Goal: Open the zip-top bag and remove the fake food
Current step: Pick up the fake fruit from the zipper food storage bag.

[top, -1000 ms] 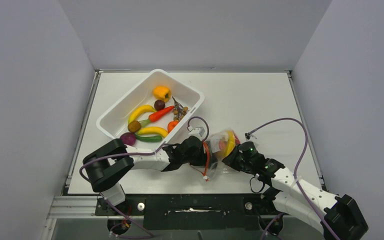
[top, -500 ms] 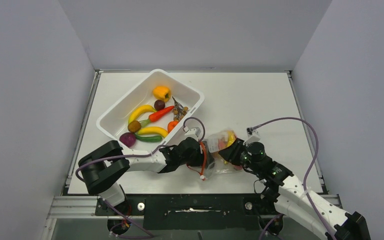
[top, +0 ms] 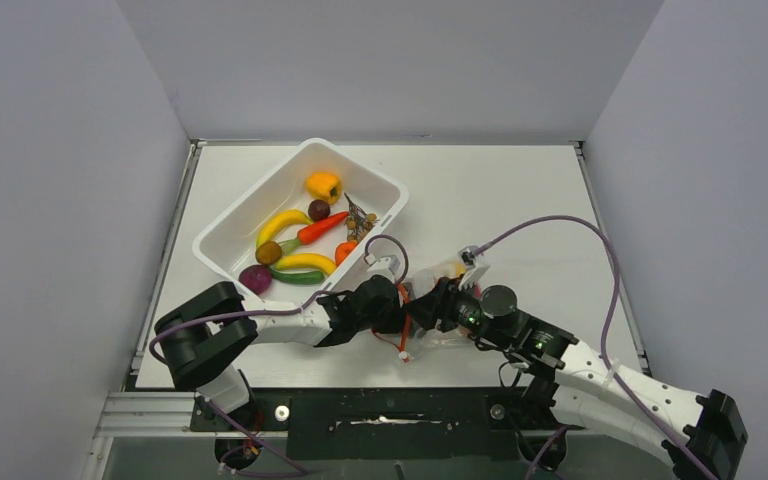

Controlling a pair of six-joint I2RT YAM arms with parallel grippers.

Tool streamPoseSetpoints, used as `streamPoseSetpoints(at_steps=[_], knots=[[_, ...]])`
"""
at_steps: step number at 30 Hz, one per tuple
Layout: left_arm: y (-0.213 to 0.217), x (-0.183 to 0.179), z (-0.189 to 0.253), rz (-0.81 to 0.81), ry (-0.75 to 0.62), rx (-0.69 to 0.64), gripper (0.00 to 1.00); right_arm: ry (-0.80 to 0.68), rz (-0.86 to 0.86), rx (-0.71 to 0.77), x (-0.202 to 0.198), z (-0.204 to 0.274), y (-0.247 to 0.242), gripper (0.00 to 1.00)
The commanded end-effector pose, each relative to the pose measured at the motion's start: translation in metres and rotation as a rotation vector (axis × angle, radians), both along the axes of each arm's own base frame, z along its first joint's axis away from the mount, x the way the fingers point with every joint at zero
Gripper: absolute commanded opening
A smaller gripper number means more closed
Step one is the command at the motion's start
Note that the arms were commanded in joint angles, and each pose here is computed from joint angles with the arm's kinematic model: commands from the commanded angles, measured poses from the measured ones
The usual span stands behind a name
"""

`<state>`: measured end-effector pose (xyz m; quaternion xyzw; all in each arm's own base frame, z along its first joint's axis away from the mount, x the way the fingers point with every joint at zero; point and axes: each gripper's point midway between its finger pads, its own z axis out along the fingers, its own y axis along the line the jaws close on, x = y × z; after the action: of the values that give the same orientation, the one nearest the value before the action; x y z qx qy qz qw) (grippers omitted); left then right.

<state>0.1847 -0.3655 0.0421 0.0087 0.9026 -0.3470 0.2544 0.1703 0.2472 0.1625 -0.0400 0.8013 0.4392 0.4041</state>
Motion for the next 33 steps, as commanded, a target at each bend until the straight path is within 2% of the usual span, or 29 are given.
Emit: streamPoseSetpoints(at_steps=[1,9,14,19,22,25,29,33], knots=[[-0.009,0.006,0.015,0.006,-0.021,-0.031,0.0,-0.103,-0.084,-0.108,0.019,0.024,0.004,0.48],[-0.005,0.008,0.023,0.018,-0.035,-0.042,0.0,-0.101,-0.092,-0.254,0.026,0.024,0.006,0.48],[-0.006,0.008,0.023,0.009,-0.037,-0.034,0.0,-0.135,0.006,-0.249,0.018,0.029,0.02,0.48],[-0.007,0.009,0.024,-0.001,-0.045,-0.031,0.0,-0.118,-0.008,-0.285,0.019,0.023,0.016,0.45],[-0.008,0.008,0.024,-0.008,-0.044,-0.031,0.08,-0.097,0.006,-0.317,0.018,0.017,0.016,0.43],[-0.009,0.007,0.023,-0.018,-0.042,-0.032,0.21,-0.075,0.006,-0.328,0.018,0.013,0.018,0.36],[-0.012,0.004,0.02,-0.04,-0.032,-0.03,0.24,-0.041,-0.042,-0.324,0.022,0.006,0.014,0.26],[-0.015,0.0,0.014,-0.069,-0.014,-0.021,0.36,-0.026,-0.063,-0.327,0.022,0.001,0.01,0.19]])
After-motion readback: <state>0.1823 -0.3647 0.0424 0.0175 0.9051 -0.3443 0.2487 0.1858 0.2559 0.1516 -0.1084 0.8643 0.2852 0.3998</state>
